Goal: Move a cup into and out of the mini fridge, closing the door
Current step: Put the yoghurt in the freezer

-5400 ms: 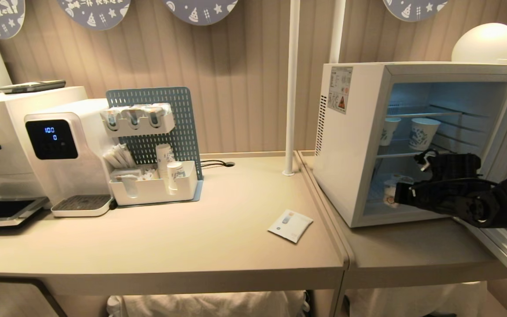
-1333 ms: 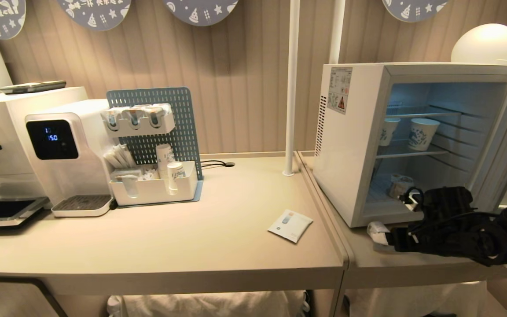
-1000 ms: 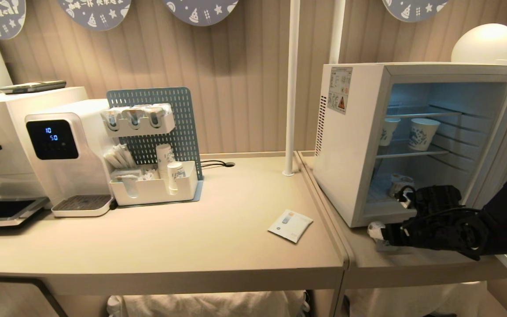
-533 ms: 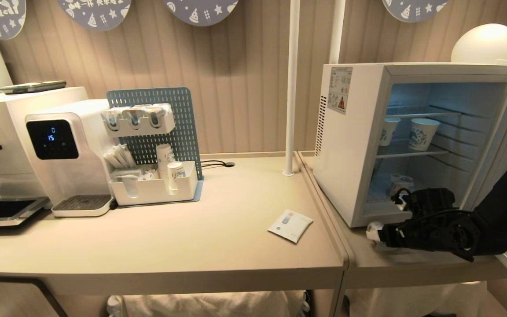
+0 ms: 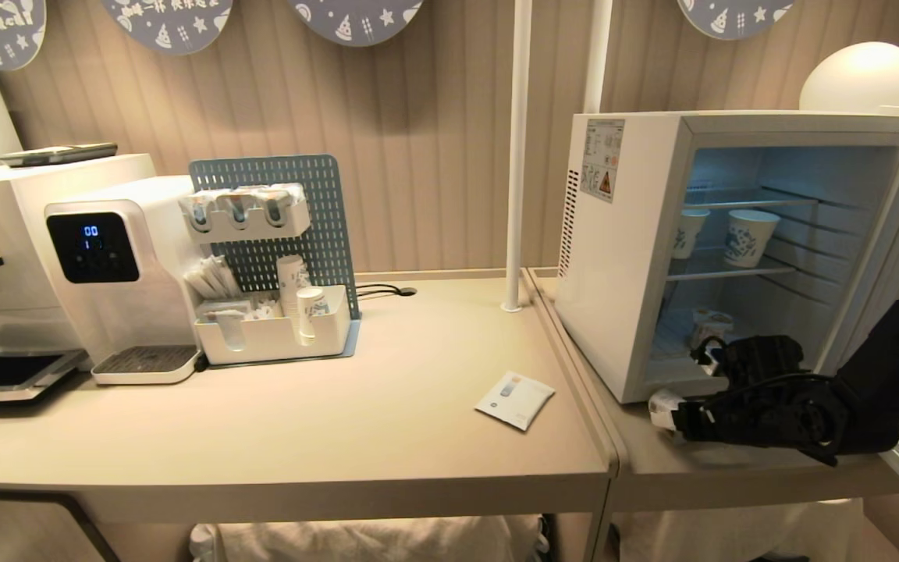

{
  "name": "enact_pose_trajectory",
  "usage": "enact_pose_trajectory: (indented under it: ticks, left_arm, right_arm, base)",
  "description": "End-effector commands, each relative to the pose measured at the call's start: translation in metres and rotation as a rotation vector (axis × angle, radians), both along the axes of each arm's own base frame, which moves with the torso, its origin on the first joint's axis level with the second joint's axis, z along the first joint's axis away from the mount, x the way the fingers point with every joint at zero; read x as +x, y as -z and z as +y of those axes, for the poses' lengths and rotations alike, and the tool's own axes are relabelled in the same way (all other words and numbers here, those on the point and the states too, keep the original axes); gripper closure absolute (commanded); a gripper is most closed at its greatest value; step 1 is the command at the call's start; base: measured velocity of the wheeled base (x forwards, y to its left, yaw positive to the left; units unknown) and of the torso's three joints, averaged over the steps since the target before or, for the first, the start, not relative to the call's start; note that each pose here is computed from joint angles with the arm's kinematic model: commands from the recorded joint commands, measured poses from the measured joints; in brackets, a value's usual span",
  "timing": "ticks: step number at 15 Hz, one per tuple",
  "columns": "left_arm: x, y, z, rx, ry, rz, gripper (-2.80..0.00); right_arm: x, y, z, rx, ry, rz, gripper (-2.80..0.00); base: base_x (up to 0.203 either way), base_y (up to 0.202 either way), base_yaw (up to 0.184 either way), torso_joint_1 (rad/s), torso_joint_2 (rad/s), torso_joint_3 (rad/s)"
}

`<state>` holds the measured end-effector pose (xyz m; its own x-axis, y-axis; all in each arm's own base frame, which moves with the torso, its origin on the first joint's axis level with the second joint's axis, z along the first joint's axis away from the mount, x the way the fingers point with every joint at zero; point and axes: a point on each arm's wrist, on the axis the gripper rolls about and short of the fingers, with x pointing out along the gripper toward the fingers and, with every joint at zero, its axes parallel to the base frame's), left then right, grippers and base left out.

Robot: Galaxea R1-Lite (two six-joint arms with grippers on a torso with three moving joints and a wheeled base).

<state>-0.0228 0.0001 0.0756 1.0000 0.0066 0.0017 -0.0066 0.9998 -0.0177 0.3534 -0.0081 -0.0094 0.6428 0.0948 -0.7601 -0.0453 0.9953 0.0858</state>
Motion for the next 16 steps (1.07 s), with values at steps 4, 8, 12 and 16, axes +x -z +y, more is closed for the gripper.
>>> enact_pose_trajectory:
  ticks: [4,8,12,16]
  left_arm:
    - [0.000,0.001,0.000,-0.001,-0.003,0.003,0.00]
    - [0.000,0.001,0.000,-0.001,-0.001,0.003,0.00]
    - [0.000,0.001,0.000,-0.001,-0.001,0.003,0.00]
    - [0.000,0.001,0.000,-0.001,-0.001,0.003,0.00]
  right_arm:
    - [0.001,-0.007,0.000,0.001,0.000,-0.022,0.00]
    - [-0.001,-0.020,0.000,0.001,0.003,-0.052,0.00]
    - [-0.003,-0.035,0.000,-0.001,0.005,-0.082,0.00]
    - [-0.006,-0.045,-0.002,-0.019,0.020,-0.096,0.00]
  base:
    - [0.000,0.000,0.000,0.000,0.00,0.000]
    - [0.000,0.000,0.000,0.000,0.00,0.000]
    - [0.000,0.000,0.000,0.000,0.00,0.000]
    - [0.000,0.000,0.000,0.000,0.00,0.000]
